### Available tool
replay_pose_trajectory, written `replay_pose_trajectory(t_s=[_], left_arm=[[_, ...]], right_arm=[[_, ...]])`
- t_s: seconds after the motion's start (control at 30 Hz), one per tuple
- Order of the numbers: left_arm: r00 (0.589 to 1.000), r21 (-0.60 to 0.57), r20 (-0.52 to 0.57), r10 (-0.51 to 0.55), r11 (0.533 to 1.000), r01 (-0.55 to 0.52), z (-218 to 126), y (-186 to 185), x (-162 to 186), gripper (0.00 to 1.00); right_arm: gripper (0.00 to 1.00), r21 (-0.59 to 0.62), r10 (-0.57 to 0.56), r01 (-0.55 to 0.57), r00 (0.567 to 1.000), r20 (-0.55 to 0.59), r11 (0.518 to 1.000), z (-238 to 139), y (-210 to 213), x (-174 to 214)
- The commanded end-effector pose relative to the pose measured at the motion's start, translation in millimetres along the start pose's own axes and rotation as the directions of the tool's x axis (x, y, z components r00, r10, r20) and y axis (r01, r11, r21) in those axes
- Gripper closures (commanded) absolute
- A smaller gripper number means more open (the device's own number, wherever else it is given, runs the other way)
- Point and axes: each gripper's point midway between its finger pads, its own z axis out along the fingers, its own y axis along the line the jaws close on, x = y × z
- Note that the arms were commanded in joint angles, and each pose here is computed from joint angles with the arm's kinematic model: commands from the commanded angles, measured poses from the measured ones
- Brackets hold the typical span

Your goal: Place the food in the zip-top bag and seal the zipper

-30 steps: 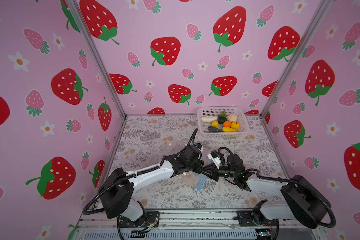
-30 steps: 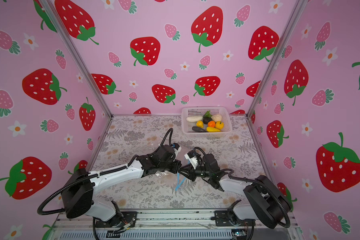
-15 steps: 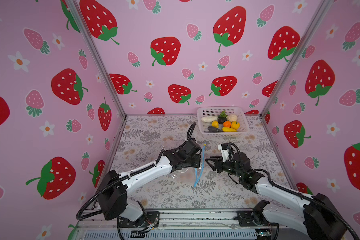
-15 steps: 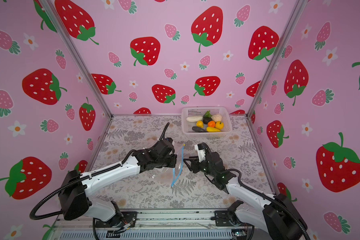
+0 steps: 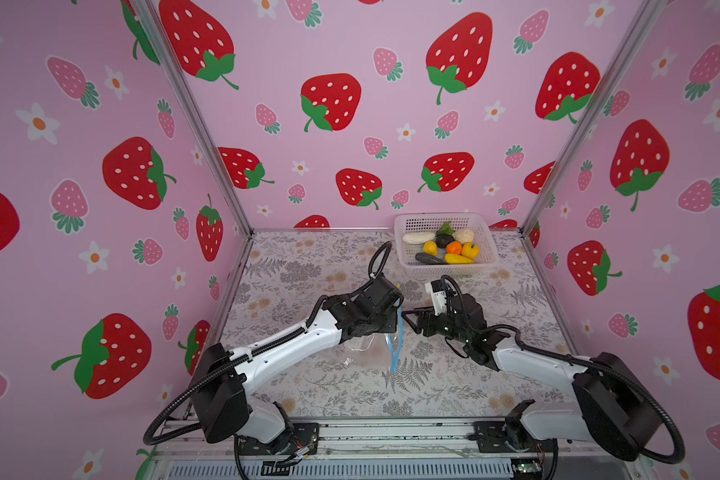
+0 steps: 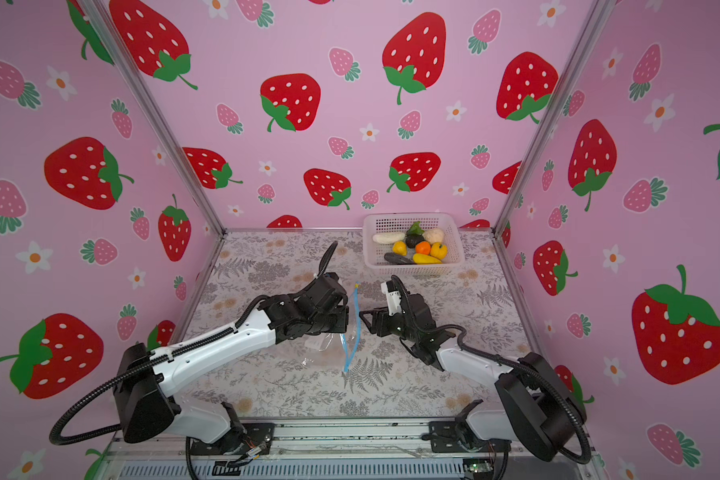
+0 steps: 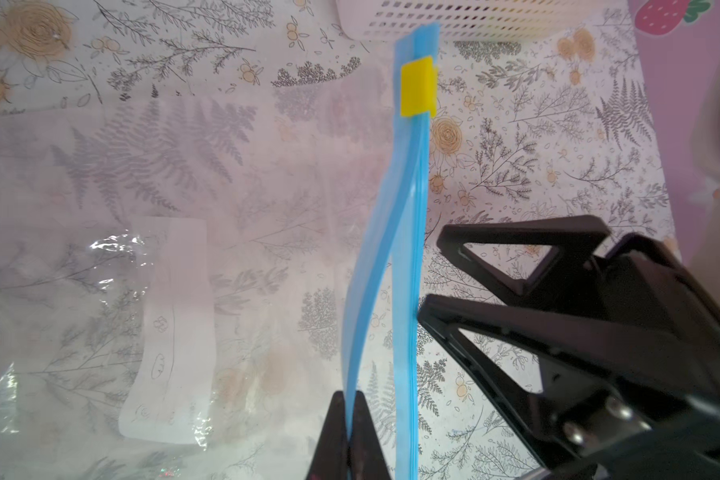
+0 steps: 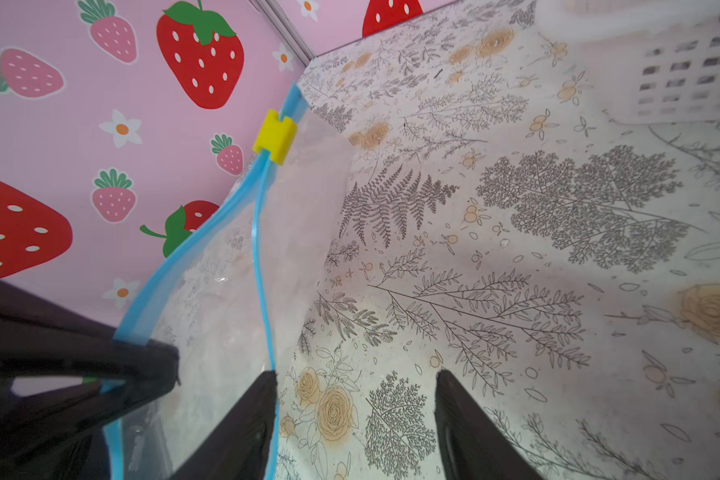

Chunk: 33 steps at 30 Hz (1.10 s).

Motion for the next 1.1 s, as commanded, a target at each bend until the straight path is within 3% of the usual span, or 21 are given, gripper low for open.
replay_pose_trajectory(t_s=[0.0,0.27,0.43,0.8,0.9,1.07], left_arm=[[0.998,-0.028,0.047,-0.034,0.999,0.035,-14.2,2.8,-12.2,1.00],[0.998,-0.031,0.049,-0.037,0.999,0.039,-13.4,-0.4,-16.1,1.00],[0.998,-0.022,0.050,-0.038,0.999,0.039,-13.2,-3.2,-17.8,1.00],[0.998,0.006,0.041,-0.041,0.999,0.041,-13.0,3.5,-16.8,1.00],[0.999,0.022,0.032,-0.042,0.999,0.041,-14.3,3.5,-18.1,1.00],[0.999,0.054,0.019,-0.035,0.998,0.034,-14.7,0.0,-18.3,1.00]], right_arm=[[0.34,-0.076,0.053,-0.050,0.998,0.045,0.996,-7.3,17.0,-9.1],[0.26,-0.094,0.021,-0.022,1.000,-0.011,0.995,25.3,34.7,-11.1],[0.26,0.063,0.007,-0.005,0.999,-0.038,0.998,45.9,0.6,-0.1],[0.32,0.267,0.022,-0.012,0.999,-0.036,0.964,68.0,-41.9,-1.8],[0.32,0.254,0.022,-0.011,0.999,-0.042,0.967,72.5,-40.5,-1.6],[0.27,0.128,0.011,-0.006,0.999,-0.038,0.992,75.4,-16.2,-3.1]])
